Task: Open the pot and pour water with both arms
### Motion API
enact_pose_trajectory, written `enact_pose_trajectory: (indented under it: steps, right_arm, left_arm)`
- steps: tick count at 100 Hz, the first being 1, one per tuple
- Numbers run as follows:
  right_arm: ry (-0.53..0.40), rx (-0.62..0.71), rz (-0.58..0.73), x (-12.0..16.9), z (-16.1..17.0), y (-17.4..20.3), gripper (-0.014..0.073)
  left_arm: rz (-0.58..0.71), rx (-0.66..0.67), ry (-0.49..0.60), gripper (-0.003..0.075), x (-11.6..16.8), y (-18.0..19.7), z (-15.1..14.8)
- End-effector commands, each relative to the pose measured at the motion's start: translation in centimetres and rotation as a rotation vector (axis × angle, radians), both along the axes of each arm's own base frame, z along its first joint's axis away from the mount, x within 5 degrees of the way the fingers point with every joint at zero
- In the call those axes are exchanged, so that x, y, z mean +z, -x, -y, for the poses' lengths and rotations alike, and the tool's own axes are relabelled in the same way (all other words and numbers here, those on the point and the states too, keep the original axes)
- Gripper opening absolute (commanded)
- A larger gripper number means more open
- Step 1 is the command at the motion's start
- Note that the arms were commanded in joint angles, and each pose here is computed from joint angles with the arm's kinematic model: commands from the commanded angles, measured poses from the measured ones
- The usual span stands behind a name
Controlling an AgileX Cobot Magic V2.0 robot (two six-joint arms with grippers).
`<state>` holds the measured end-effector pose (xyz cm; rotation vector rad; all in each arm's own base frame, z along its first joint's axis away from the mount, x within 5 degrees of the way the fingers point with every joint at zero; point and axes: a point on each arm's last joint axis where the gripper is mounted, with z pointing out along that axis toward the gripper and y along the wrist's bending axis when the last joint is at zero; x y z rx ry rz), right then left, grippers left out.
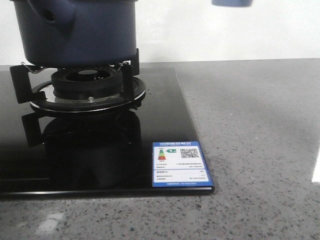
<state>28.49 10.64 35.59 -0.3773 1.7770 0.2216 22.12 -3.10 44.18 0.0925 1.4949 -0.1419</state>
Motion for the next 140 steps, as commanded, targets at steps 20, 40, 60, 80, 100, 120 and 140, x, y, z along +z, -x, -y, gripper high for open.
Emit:
enact_pose_trajectory:
  steps: [20,40,60,80,100,120,140]
  right_arm:
    - [0.124,0.113,0.147,6.0,-2.5,0.2,0.0341]
    - [0.268,0.182,0.104,6.8,-5.1,-1.5,0.0341]
    - [0.506,0.247,0.078,6.6,-8.2,-3.0,0.0341]
    - [0.751,0.268,0.133,5.6,-10.8,-4.0,0.0341]
    - [0.998,0.264,0.247,4.9,-12.3,-4.3,0.0341]
    - [1.085,0.267,0.364,5.2,-13.0,-4.5,0.0341]
    - [1.248,0.237,0.503,6.1,-13.1,-4.6,0.0341]
  left_arm:
    - [0.143,0.043,0.030,0.0357,2.4,0.8,-0.6]
    - [0.137,0.040,0.029,0.0357,2.4,0.8,-0.5]
    - [0.131,0.038,0.028,0.0357,2.3,0.8,-0.5]
    - [0.130,0.037,0.028,0.0357,2.3,0.8,-0.5]
    - [0.130,0.037,0.028,0.0357,2.3,0.8,-0.5]
    - [0.129,0.037,0.027,0.0357,2.3,0.8,-0.5]
    - [0.129,0.037,0.027,0.0357,2.3,0.8,-0.5]
